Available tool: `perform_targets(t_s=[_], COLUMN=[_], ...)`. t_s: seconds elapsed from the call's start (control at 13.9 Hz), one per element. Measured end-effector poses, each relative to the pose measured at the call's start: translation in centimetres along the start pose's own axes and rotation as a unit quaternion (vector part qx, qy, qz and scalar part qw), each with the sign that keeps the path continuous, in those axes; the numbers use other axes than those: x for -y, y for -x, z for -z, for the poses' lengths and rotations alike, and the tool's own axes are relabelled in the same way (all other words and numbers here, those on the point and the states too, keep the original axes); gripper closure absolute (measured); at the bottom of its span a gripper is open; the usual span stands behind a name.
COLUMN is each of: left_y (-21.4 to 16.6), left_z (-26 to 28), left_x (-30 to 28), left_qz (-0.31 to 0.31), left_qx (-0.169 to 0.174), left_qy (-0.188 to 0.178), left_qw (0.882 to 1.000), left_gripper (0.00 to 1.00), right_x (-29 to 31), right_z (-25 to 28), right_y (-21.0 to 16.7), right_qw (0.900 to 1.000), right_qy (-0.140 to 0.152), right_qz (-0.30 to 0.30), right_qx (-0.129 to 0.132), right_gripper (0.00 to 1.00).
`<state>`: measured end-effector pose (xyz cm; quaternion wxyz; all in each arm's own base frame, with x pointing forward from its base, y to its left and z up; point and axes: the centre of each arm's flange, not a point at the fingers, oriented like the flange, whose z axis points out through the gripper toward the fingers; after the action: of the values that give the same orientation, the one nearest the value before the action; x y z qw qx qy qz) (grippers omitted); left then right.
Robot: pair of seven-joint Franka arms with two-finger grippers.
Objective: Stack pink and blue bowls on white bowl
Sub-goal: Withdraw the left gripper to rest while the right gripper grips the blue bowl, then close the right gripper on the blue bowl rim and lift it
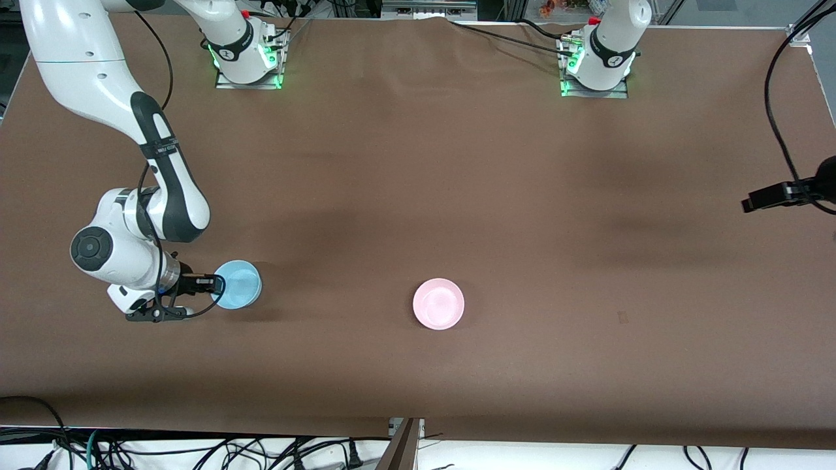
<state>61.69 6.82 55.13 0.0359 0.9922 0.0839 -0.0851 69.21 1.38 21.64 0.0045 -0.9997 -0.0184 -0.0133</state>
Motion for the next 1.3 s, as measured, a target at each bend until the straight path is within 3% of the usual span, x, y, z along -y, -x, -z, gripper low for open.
perform_targets(t_s=[0.22,0.29,0.43,0.5,0.65,1.08,1.3], left_y=[0.2,0.4,0.8,0.9,1.0,1.1,1.1], left_z=[-1.0,-1.1,-0.9,-0.7,-0.6,-0.6,-0.6], left_x=[-2.3,-2.9,-3.3,-3.4,-3.3,-3.6,-3.4], left_qz=[-0.017,-0.022,-0.026,-0.027,-0.027,-0.029,-0.029], left_qx=[0.013,0.018,0.02,0.021,0.02,0.02,0.019], left_qy=[0.007,0.004,-0.003,-0.003,-0.004,-0.004,-0.019], left_qw=[1.0,1.0,0.999,0.999,0.999,0.999,0.999], left_gripper=[0.0,0.0,0.0,0.0,0.0,0.0,0.0], right_x=[0.2,0.2,0.3,0.4,0.6,1.7,3.8], right_z=[0.0,0.0,0.0,0.0,0.0,0.6,2.4], right_y=[0.0,0.0,0.0,0.0,0.0,-0.2,-0.8], right_qw=[1.0,1.0,1.0,1.0,1.0,1.0,0.999], right_qy=[-0.001,-0.002,-0.01,-0.011,-0.012,-0.019,-0.052], right_qz=[0.0,-0.001,-0.007,-0.008,-0.008,-0.003,-0.01], right_qx=[-0.001,-0.001,-0.001,-0.001,-0.001,-0.005,0.0], right_gripper=[0.64,0.65,0.77,0.77,0.94,0.97,0.97])
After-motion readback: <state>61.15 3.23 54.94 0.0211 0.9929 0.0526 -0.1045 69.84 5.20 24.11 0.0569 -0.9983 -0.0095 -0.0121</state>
